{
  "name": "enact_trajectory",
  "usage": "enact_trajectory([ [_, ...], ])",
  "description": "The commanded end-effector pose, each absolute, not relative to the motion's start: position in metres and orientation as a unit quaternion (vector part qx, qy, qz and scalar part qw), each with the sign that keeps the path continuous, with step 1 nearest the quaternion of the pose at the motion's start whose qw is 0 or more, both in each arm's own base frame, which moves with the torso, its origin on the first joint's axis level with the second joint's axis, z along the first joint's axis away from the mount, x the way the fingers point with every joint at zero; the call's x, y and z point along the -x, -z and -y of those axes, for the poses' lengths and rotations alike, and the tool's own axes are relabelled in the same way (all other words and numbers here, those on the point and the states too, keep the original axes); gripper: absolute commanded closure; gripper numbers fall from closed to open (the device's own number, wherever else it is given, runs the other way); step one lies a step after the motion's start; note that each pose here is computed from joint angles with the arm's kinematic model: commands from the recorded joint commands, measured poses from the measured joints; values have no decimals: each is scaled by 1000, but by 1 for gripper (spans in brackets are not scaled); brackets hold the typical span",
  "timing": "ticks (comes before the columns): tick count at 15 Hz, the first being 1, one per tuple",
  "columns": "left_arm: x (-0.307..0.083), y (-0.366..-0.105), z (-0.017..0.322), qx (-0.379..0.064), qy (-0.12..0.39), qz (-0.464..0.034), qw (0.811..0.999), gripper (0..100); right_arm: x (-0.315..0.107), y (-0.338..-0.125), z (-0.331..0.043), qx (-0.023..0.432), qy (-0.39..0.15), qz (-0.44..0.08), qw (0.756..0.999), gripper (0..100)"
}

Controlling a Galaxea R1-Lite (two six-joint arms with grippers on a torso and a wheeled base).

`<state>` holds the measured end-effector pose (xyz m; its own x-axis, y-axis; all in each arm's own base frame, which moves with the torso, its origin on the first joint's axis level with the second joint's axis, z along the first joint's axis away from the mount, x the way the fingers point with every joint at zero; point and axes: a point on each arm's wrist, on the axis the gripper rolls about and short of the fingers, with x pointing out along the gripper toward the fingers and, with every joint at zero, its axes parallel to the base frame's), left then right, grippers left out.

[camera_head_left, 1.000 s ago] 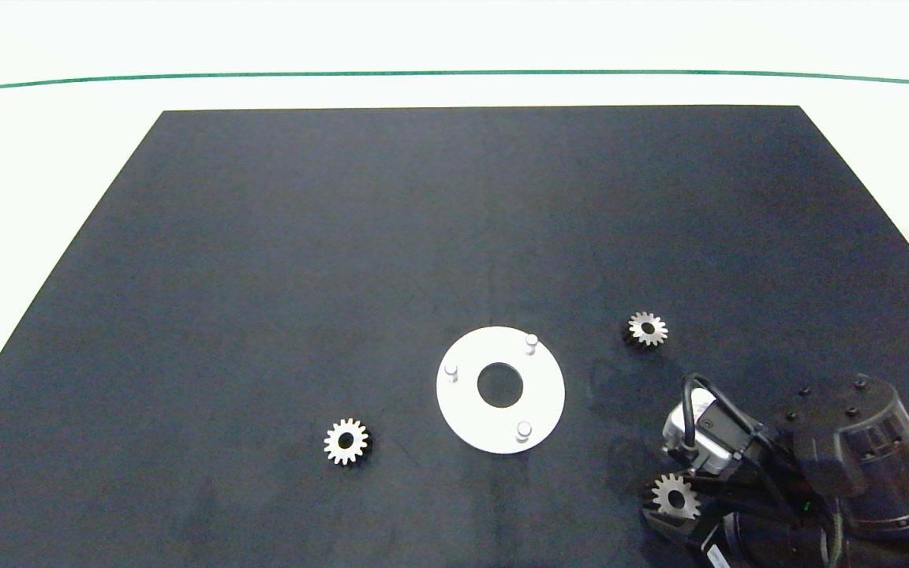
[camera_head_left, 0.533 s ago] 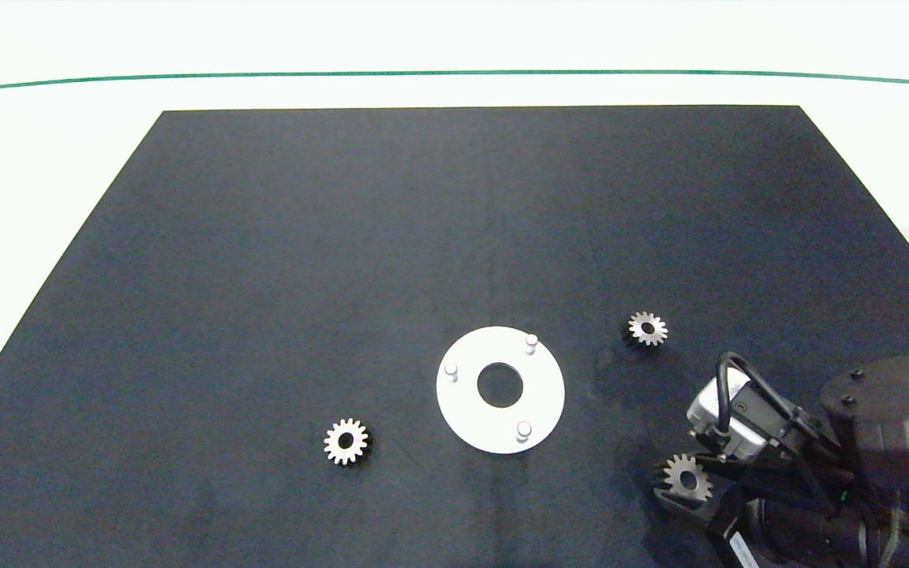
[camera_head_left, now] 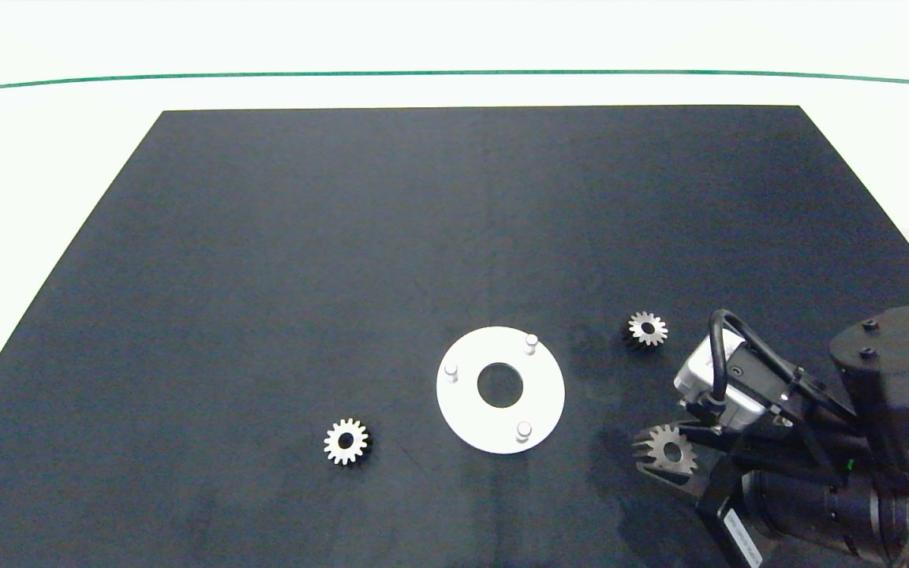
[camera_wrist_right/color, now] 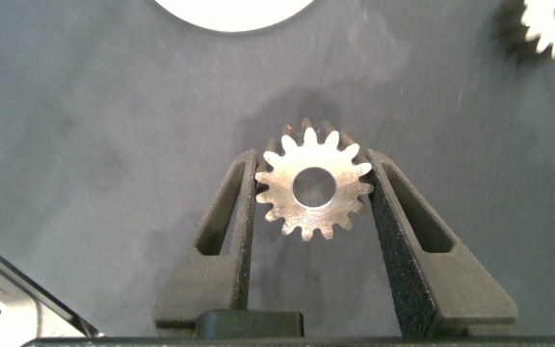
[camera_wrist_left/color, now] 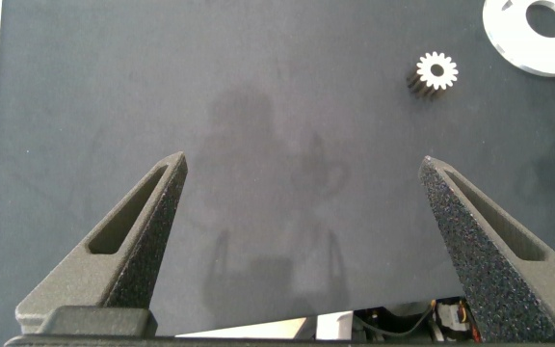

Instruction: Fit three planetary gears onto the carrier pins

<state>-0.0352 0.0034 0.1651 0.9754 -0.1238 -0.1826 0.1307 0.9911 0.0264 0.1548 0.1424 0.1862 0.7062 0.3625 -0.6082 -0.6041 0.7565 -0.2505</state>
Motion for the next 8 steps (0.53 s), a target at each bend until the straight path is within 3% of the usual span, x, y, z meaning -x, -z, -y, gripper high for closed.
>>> enact_trajectory([
  [1, 35, -165, -3, -19, 64, -93, 993, 0, -166, -201, -160, 222, -276, -262, 898, 75],
  [4, 35, -167, -3, -19, 64, -92, 994, 0, -171, -206, -179, 235, -284, -263, 892, 75],
  [8, 35, -169, -3, -19, 64, -89, 994, 0, -174, -196, -203, 259, -295, -277, 877, 75],
])
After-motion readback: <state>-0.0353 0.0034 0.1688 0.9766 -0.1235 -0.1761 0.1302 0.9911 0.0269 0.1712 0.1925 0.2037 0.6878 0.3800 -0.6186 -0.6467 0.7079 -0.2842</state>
